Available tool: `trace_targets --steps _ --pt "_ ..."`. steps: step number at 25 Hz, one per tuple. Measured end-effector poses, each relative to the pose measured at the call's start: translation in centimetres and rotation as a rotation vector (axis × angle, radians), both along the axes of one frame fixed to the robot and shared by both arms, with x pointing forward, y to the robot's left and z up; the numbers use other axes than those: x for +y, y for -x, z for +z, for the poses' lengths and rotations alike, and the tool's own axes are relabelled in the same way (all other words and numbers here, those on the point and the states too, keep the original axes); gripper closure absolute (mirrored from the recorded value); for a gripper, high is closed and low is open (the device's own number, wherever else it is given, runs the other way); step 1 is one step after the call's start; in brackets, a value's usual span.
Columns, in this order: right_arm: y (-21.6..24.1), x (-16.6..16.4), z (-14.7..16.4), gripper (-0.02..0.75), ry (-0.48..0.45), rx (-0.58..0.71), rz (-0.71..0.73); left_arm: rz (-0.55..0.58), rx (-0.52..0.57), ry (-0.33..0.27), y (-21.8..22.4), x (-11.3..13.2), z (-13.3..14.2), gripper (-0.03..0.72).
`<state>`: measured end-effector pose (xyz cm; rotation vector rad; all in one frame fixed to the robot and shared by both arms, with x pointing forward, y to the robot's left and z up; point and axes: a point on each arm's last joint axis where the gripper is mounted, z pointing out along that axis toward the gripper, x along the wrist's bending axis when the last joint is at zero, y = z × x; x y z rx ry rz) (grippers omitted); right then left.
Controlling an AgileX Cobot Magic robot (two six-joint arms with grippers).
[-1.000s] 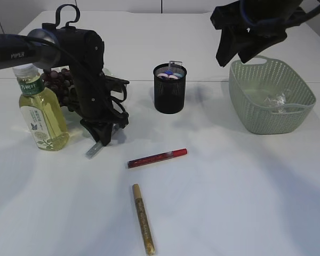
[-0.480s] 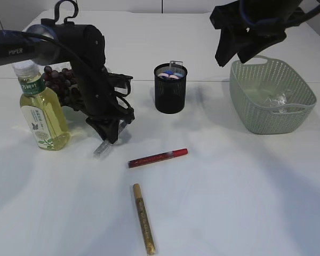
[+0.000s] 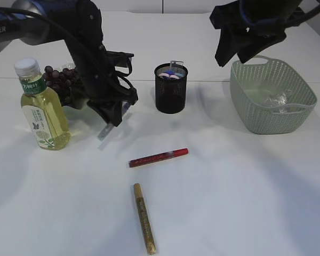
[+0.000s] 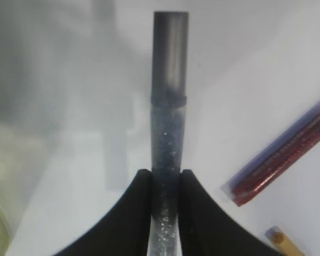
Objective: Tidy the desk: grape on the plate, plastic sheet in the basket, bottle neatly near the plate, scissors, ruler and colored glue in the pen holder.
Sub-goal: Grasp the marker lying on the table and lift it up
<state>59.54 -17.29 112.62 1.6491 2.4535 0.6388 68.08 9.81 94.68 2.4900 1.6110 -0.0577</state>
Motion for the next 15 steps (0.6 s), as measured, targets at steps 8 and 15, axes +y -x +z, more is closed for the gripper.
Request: trace_targets --steps 8,15 --pt "0.0 0.0 0.0 0.353 0.000 0.000 0.000 -0.006 -0.032 0.022 1.2 -2.0 1.9 0.578" --pt "0.0 0.0 0.0 0.353 0.000 0.000 0.000 0.023 -0.164 0.088 0.2 -2.5 2.9 0.579"
